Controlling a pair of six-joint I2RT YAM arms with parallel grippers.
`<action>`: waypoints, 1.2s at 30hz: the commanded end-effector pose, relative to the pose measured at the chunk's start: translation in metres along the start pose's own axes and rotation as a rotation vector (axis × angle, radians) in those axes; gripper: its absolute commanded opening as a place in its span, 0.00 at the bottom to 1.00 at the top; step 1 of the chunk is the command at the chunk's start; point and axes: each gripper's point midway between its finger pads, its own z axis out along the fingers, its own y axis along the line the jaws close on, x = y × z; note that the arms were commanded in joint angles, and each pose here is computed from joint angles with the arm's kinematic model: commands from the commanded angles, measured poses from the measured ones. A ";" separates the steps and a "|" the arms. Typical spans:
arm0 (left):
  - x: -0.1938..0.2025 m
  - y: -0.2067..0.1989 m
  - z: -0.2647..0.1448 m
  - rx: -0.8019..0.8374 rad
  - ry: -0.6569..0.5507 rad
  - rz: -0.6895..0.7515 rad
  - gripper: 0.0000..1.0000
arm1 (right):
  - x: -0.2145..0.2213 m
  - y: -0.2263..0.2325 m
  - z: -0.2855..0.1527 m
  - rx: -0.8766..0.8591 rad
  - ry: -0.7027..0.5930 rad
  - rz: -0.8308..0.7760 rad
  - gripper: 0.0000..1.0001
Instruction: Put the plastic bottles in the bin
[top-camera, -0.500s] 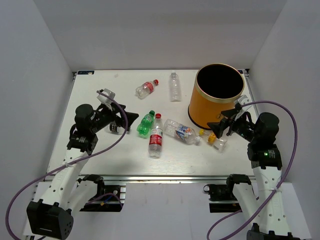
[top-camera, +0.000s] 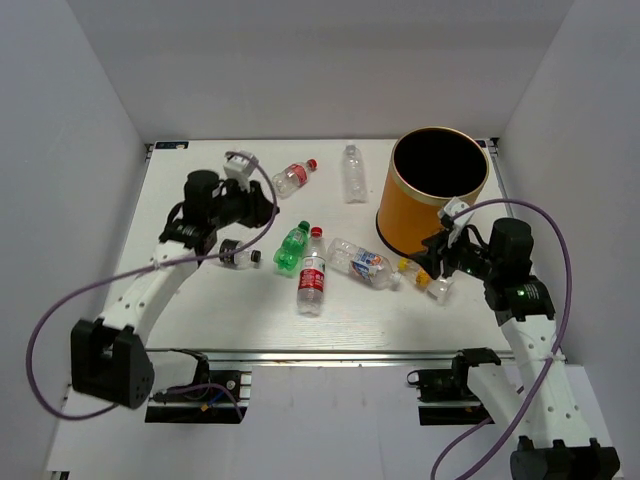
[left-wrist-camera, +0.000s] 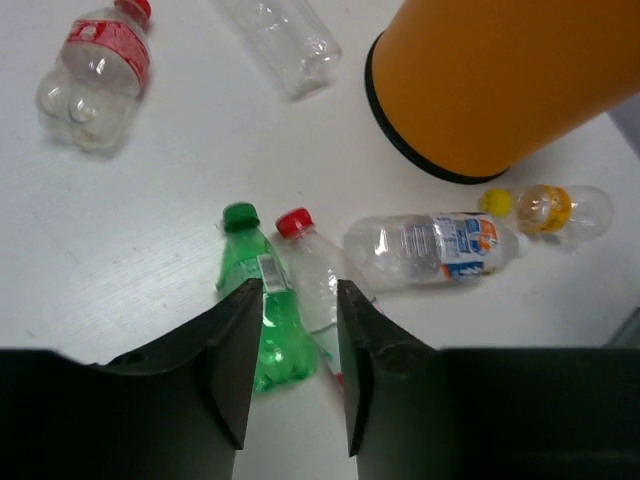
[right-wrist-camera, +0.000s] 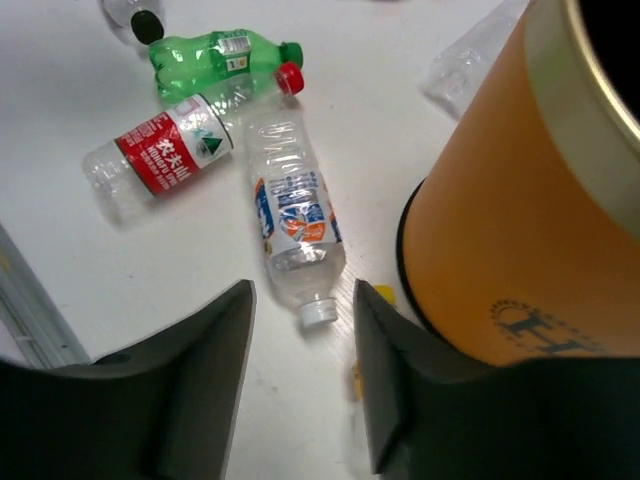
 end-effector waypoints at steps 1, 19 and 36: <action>-0.017 0.014 0.021 -0.121 0.060 0.066 0.49 | -0.009 -0.003 0.000 0.036 0.009 -0.075 0.63; -0.029 0.142 0.191 -0.409 0.383 0.417 1.00 | 0.010 0.019 0.019 -0.001 0.102 -0.141 0.86; 0.031 0.181 0.238 -0.385 0.487 0.470 0.95 | 0.016 0.033 0.034 -0.006 0.139 -0.195 0.87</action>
